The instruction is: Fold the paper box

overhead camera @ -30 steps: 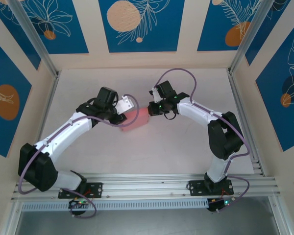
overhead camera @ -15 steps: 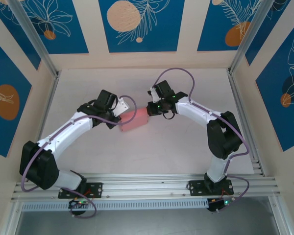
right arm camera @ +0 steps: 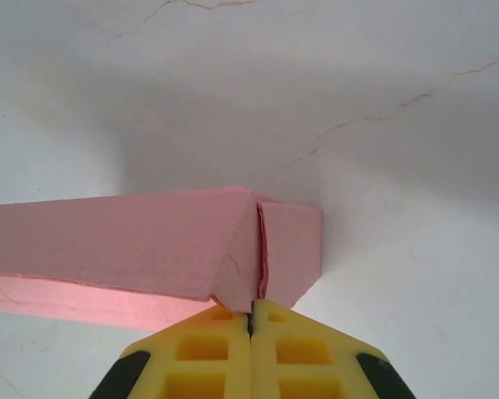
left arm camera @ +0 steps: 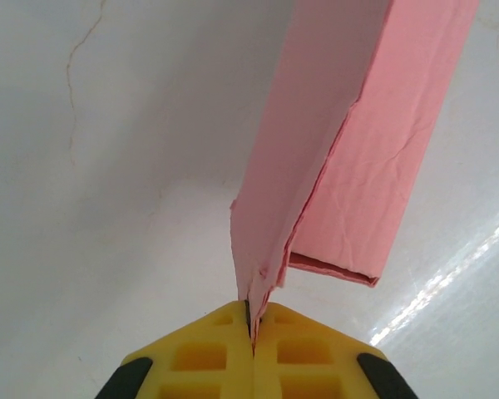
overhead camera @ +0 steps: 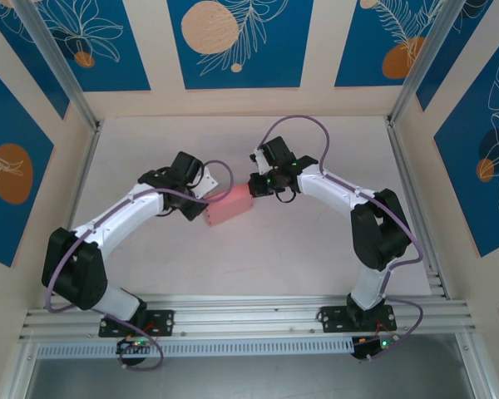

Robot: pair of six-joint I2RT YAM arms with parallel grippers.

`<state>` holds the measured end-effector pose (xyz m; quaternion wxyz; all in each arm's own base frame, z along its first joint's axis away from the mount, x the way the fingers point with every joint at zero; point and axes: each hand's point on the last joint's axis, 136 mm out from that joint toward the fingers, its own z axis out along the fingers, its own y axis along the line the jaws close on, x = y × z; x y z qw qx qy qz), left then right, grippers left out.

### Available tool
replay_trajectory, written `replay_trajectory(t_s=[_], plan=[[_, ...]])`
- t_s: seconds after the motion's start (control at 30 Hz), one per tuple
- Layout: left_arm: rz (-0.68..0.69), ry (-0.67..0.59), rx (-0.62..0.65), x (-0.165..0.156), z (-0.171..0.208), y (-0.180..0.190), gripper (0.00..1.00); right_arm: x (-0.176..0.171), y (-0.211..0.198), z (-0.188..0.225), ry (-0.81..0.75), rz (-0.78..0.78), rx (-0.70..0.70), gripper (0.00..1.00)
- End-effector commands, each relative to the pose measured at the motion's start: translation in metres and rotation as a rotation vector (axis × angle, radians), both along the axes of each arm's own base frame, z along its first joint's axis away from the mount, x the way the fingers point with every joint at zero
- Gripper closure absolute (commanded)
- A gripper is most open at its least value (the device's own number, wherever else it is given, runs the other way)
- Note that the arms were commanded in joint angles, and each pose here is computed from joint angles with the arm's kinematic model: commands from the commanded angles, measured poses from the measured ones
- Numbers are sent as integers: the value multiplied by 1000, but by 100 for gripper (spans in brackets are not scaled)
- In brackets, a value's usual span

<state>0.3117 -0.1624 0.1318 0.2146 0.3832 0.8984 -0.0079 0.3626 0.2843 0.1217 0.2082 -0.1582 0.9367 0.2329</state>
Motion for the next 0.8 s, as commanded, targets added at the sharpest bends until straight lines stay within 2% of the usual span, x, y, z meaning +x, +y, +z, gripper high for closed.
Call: replay_trajectory(t_s=[0.0, 0.3, 0.5, 0.53, 0.6, 0.77], plan=[[83, 14, -107, 4, 19, -9, 97, -1, 5, -7, 5, 23, -29, 100], [141, 101, -323, 0, 29, -39, 100, -3, 10, -12, 2, 39, -44, 100], [175, 117, -424, 1, 35, -42, 100, -6, 13, -13, -10, 53, -70, 100], [182, 115, -452, 2, 38, -42, 98, -6, 13, -14, -10, 54, -77, 100], [209, 110, -510, 5, 42, -41, 88, -7, 15, -14, -10, 57, -77, 100], [236, 116, -614, 9, 46, -44, 95, -7, 19, -14, -10, 64, -76, 100]])
